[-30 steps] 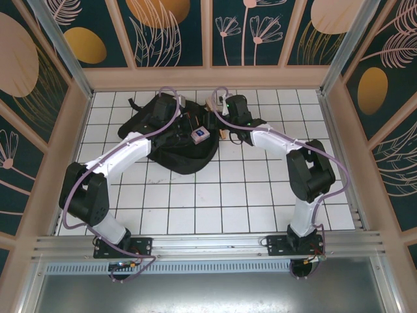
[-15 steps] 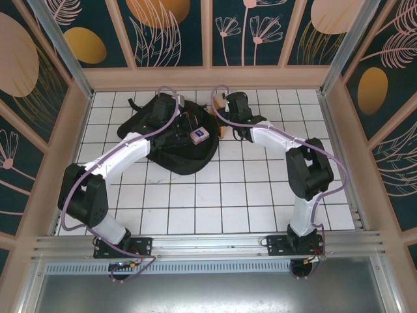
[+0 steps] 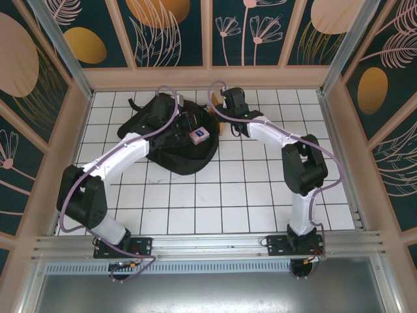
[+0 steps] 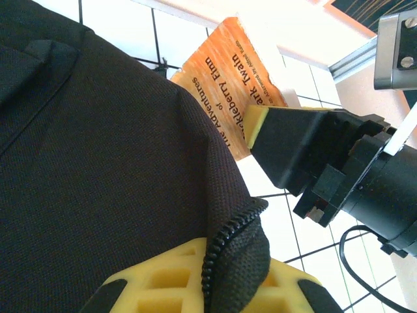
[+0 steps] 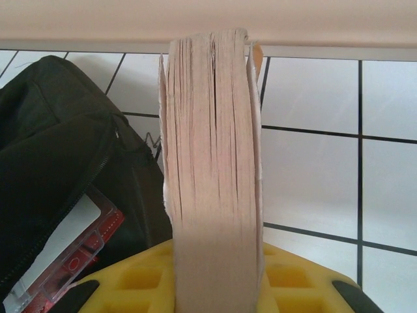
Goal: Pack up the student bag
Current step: Pick up the book from the center of the table, then place the book in the student bag.
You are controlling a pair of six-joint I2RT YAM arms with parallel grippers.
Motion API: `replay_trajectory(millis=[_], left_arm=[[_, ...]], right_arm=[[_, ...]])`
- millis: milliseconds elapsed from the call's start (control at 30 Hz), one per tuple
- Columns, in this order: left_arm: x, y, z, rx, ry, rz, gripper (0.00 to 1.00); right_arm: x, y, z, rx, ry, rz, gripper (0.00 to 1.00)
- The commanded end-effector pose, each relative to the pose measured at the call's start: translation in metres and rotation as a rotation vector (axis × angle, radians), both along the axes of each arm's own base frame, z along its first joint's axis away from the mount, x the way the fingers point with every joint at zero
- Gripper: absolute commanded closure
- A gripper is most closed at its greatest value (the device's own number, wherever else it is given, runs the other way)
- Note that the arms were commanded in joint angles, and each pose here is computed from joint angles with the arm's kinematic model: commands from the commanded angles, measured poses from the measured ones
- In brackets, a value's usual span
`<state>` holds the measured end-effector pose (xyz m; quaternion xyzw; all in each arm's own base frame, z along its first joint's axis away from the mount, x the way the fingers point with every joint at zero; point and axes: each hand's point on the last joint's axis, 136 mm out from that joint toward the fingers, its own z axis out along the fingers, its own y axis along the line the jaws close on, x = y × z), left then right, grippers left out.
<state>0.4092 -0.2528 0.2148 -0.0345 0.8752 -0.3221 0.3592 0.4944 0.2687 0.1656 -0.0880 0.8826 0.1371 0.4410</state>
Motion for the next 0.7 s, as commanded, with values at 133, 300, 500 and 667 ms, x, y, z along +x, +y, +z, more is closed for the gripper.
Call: replay_trajectory(millis=[133, 300, 500, 667], left_arm=[[0.000, -0.002, 0.047, -0.018, -0.119, -0.015, 1.00], [-0.002, -0.004, 0.070, -0.052, -0.140, -0.025, 1.00], [-0.005, 0.003, 0.118, -0.083, -0.212, 0.002, 1.00], [-0.004, 0.005, 0.144, -0.079, -0.235, 0.011, 1.00]], right_arm=[[-0.024, -0.046, 0.134, 0.131, -0.196, -0.162, 1.00], [-0.065, -0.067, 0.169, 0.275, -0.205, -0.201, 1.00], [-0.111, -0.071, 0.176, 0.516, -0.101, -0.195, 1.00], [-0.142, -0.073, 0.164, 0.690, -0.005, -0.213, 1.00]])
